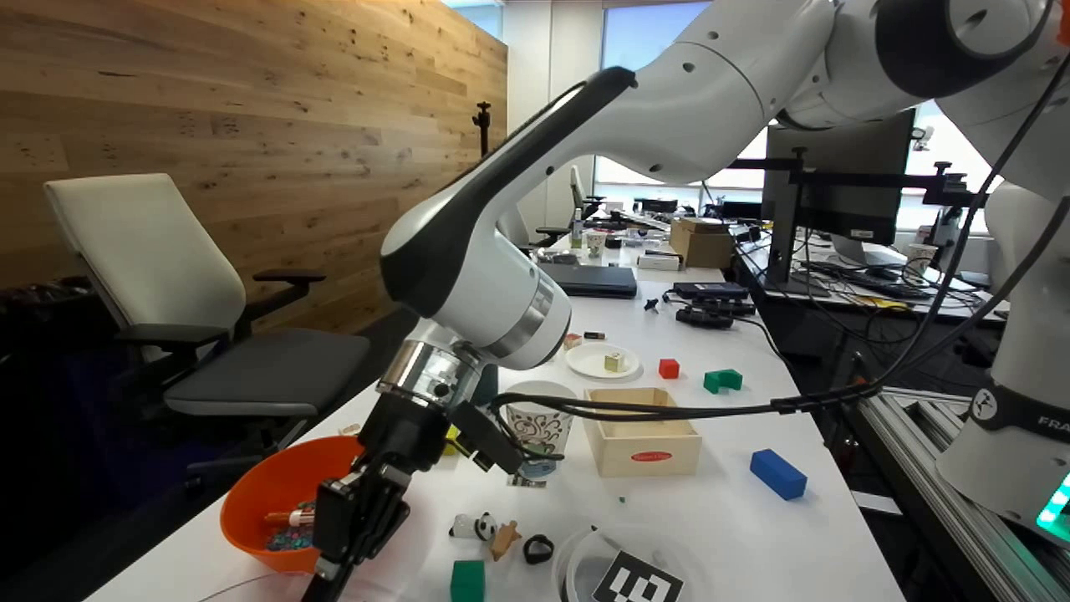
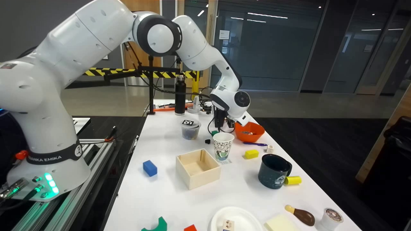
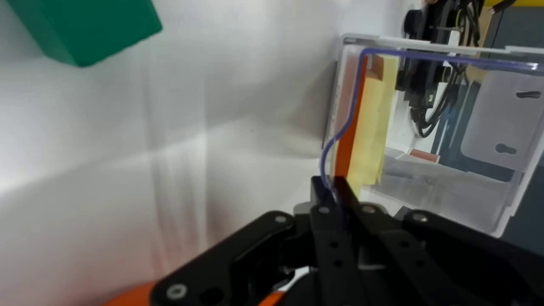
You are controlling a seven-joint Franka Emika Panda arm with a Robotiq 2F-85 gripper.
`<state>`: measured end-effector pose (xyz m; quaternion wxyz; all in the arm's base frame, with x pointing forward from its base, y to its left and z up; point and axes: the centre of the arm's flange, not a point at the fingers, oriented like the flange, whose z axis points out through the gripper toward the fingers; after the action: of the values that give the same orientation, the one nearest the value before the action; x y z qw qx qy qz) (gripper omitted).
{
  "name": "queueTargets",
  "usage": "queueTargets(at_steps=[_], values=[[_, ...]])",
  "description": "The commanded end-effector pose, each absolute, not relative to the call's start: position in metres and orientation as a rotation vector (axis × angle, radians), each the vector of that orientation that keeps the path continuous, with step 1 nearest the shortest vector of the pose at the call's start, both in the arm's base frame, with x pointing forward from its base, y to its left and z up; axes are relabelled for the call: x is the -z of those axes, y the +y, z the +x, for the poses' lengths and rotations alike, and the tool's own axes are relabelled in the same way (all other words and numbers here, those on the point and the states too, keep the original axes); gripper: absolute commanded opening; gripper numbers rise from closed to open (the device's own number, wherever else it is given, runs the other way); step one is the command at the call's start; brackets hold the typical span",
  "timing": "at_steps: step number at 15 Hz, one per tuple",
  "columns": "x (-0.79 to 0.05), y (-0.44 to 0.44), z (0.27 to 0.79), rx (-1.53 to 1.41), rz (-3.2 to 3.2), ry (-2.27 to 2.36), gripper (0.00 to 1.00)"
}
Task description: Close the lid on the white container on the left.
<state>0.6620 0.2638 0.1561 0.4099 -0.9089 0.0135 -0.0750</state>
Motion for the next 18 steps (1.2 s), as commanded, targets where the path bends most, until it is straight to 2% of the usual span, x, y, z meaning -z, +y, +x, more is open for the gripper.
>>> queueTargets(at_steps=[1,18], values=[[-0.189,0.262,0.66,0.206,-2.353,-0.024,0.01],[-0.258,0.268,0.638,0.184,-2.644,-0.247,0.01]])
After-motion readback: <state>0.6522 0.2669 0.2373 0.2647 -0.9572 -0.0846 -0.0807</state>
